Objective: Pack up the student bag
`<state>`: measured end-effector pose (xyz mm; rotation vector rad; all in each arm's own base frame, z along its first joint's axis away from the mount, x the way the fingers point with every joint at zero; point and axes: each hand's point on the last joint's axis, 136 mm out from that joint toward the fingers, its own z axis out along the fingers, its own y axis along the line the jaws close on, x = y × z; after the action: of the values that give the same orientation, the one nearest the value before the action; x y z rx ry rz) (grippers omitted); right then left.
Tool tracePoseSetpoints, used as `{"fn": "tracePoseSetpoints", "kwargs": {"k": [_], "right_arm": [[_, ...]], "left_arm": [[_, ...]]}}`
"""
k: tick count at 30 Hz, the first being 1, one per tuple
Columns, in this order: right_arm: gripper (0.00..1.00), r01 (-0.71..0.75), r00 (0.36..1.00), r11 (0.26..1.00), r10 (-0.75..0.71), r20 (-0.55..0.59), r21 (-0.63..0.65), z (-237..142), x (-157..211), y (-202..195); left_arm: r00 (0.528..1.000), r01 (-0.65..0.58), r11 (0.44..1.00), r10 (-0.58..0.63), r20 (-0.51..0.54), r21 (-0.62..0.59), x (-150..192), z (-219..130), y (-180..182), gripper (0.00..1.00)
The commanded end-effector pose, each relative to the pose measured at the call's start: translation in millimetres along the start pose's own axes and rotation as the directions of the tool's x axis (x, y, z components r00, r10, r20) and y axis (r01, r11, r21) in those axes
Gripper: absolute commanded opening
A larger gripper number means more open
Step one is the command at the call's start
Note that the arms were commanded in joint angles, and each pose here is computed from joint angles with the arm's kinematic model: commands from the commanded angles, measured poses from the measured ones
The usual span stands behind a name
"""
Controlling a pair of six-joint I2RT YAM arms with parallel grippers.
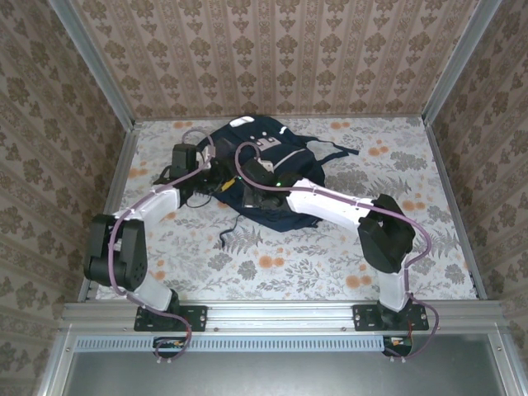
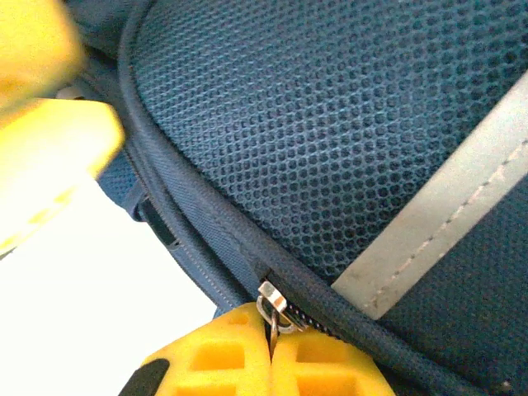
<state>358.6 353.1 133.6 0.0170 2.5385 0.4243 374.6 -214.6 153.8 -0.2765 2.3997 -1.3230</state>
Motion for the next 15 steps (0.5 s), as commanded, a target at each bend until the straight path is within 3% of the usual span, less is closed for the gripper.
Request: {"fn": "tracePoseSetpoints", "kwargs": {"k": [1, 9, 15], "right_arm": [[0.00, 0.053, 0.998, 0.991, -0.054, -0.010, -0.126, -15.7, -2.7, 16.7], [0.00, 0.056, 0.997, 0.984, -0.065, -0.044, -0.171, -15.2, 1.9, 20.1], [0.00, 0.068, 0.996, 0.992, -0.073, -0.044, -0.108, -16.0, 2.7, 6.7]], "left_arm": [[1.000, -0.009, 0.998, 0.010, -0.015, 0.057, -4.0, 7.4, -16.0, 0.58], [0.999, -0.010, 0.999, 0.012, -0.053, 0.041, -1.5, 19.1, -14.9, 0.47], [0.999, -0.005, 1.000, 0.005, -0.048, -0.005, -2.6, 21.3, -6.8, 0.24]]}}
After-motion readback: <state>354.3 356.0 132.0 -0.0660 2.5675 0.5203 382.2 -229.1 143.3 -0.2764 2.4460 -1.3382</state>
